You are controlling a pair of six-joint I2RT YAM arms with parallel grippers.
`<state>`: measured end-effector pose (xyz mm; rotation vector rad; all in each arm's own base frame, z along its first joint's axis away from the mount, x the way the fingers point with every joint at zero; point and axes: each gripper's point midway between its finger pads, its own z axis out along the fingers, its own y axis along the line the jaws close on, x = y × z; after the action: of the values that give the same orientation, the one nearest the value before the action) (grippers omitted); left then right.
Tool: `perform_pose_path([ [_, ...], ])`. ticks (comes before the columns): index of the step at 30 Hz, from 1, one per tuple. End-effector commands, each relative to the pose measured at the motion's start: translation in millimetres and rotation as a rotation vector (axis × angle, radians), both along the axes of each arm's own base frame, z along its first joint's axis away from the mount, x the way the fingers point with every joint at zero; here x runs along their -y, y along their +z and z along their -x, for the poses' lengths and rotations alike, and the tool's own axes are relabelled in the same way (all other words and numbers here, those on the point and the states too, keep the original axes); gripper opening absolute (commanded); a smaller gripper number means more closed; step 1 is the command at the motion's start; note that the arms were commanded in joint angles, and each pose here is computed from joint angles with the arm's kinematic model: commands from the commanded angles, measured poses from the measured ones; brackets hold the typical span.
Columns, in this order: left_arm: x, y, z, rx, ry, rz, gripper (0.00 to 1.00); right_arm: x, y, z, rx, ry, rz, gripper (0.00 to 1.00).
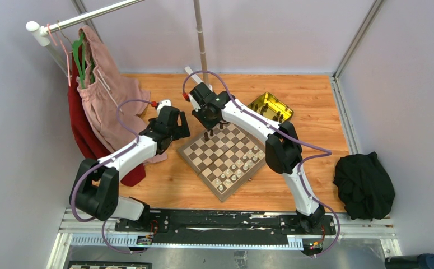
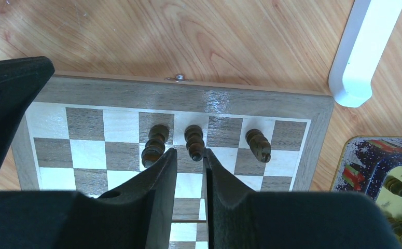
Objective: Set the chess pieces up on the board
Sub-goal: Move the chess piece to the chessboard.
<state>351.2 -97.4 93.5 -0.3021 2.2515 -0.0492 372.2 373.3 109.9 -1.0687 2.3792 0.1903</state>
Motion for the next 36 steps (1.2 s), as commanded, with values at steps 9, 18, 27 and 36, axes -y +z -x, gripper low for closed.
perform_pose_path([
  [9, 4.5, -6.5, -3.7, -0.006, -0.009, -0.001, 1.0, 17.0, -5.8, 2.2, -0.023, -0.013, 0.028, 0.28],
  [18, 5.9, -8.3, -6.3, -0.013, -0.01, -0.005, 1.0, 20.2, -13.6, 0.1, -0.044, -0.02, 0.022, 0.25],
  [27, 7.0, -9.4, -8.3, -0.019, -0.011, -0.01, 1.0, 14.3, -20.2, 1.9, -0.085, -0.002, -0.01, 0.23],
  [36, 7.2, -9.3, -9.8, -0.021, -0.011, -0.015, 1.0, 13.8, -26.2, 3.1, -0.106, -0.002, -0.015, 0.18],
])
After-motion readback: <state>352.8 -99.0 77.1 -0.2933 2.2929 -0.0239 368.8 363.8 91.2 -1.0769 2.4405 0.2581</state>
